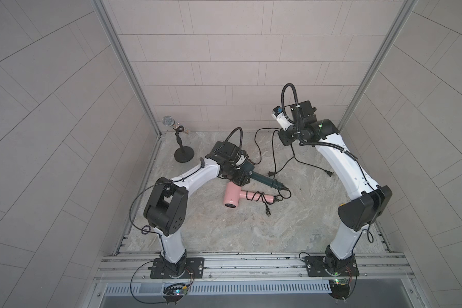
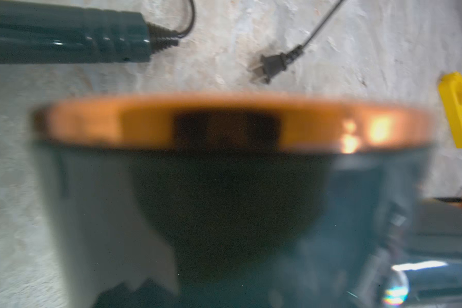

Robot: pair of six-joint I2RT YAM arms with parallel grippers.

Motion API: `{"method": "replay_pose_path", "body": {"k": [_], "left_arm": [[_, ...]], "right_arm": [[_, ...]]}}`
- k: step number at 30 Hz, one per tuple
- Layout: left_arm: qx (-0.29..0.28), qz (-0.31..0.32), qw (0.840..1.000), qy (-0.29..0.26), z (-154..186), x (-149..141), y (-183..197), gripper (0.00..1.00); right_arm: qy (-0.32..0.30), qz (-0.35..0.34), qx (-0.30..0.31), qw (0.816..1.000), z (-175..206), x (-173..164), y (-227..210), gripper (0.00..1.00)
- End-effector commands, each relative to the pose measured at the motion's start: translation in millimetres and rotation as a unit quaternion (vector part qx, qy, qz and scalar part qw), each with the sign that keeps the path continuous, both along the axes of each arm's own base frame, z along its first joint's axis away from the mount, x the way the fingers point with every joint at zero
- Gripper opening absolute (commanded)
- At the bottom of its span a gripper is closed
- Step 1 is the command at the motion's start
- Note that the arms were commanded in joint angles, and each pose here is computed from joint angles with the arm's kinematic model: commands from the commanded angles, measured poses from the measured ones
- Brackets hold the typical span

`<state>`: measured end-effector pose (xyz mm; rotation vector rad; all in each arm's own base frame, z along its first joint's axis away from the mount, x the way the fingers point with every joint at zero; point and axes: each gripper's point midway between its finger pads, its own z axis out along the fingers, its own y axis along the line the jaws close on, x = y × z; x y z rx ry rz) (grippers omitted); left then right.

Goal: Wrap the cord around the hair dryer
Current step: Wrap the power cord around the hair dryer.

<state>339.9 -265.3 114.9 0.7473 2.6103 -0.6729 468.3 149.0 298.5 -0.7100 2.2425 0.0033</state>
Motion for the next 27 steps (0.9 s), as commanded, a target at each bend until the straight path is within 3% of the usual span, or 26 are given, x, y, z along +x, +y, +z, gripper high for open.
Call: {"method": "replay_pose_path", "body": {"k": [1,4,8,11,14,21,27], "left_arm": [[-0.077,-0.07,0.994,-0.03,42.6,-22.2,-17.5,0.0],[-0.133,-0.051,0.988,-0.053,71.1,-15.6,-17.7,0.0],[-0.23,0.042,0.969,-0.084,114.5,16.5,3.3,0.0],[-0.307,0.149,0.934,-0.104,142.5,48.2,38.2,0.0],[-0.346,0.241,0.895,-0.147,159.8,73.5,79.3,0.0],[-0.268,0.377,0.867,-0.185,139.1,94.4,134.7,0.0],[-0.132,0.501,0.826,-0.223,103.1,97.1,195.8,0.0]], "right_arm": [[0.03,-0.041,0.019,0.999,-24.9,13.2,-15.0,0.0],[0.057,-0.065,0.017,0.996,-50.6,16.7,-31.3,0.0],[0.085,-0.08,0.023,0.993,-83.0,7.0,-43.5,0.0],[0.095,-0.085,0.031,0.991,-103.4,-4.4,-46.3,0.0],[0.112,-0.083,0.04,0.989,-121.0,-15.8,-44.6,0.0],[0.139,-0.073,0.047,0.986,-149.2,-50.5,-36.5,0.0],[0.137,-0.055,0.022,0.989,-141.4,-82.1,-24.1,0.0]]}}
